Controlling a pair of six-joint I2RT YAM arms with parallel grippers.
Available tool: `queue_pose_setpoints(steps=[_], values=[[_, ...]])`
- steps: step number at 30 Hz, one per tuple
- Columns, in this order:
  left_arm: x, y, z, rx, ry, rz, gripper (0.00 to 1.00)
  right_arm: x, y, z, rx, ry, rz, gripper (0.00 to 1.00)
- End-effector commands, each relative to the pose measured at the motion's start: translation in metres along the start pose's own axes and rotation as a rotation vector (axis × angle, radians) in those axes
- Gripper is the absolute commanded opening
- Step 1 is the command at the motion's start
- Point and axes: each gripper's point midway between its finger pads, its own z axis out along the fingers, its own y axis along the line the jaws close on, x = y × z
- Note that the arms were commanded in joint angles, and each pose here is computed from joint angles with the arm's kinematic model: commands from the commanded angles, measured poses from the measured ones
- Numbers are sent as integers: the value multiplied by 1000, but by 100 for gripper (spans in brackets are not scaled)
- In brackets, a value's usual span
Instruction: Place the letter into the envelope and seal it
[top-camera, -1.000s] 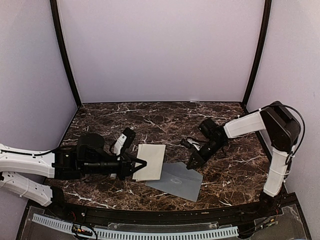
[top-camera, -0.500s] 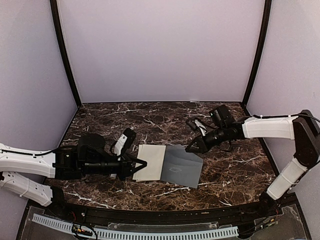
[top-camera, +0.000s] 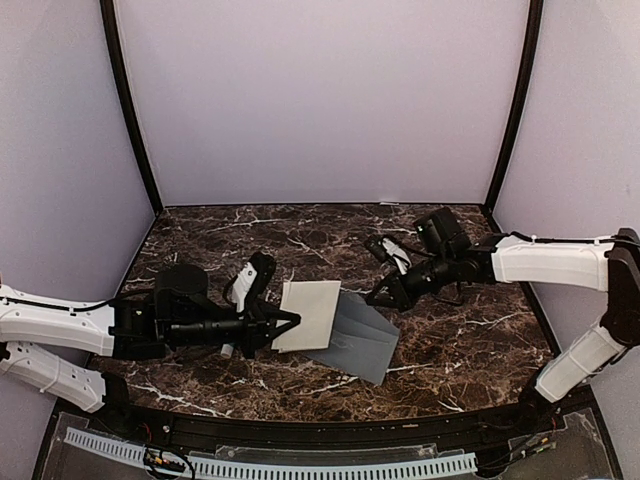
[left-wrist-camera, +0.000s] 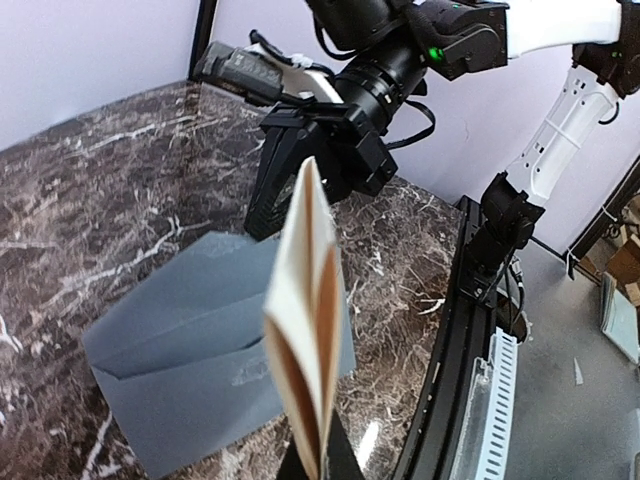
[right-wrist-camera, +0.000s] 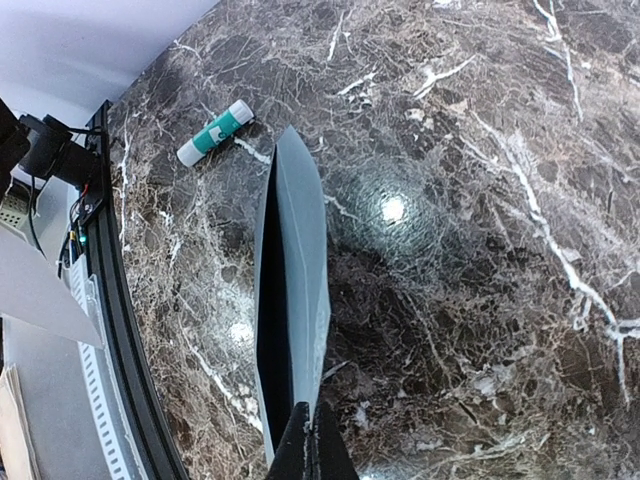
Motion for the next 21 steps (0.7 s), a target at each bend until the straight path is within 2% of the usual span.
queue_pose_setpoints(steps=[1,7,11,12,13,15,16,17,20,21], values=[[-32,-5,3,-14,-112,251,0,-15,2,-2,6,5,-89,0],[-49,-23,8,46,-155,537,0,-25,9,-2,-28,-10,-140,0],[-63,-22,8,9,-159,602,0,-24,-6,1,51,6,-98,0],[-56,-20,9,11,-118,594,0,-21,-13,1,83,17,-76,4],[-59,-23,8,20,-108,570,0,-19,-18,2,110,26,-57,10],[-46,-14,9,-2,-42,495,0,-11,-24,4,132,31,6,33],[-40,-10,9,-16,-19,458,0,-5,-24,6,128,34,29,48],[-32,-4,9,-36,0,374,0,7,-26,9,130,41,56,58],[-6,-4,5,-7,54,158,0,25,-34,13,155,36,130,76],[11,-4,4,14,88,121,0,31,-36,14,160,40,152,79]])
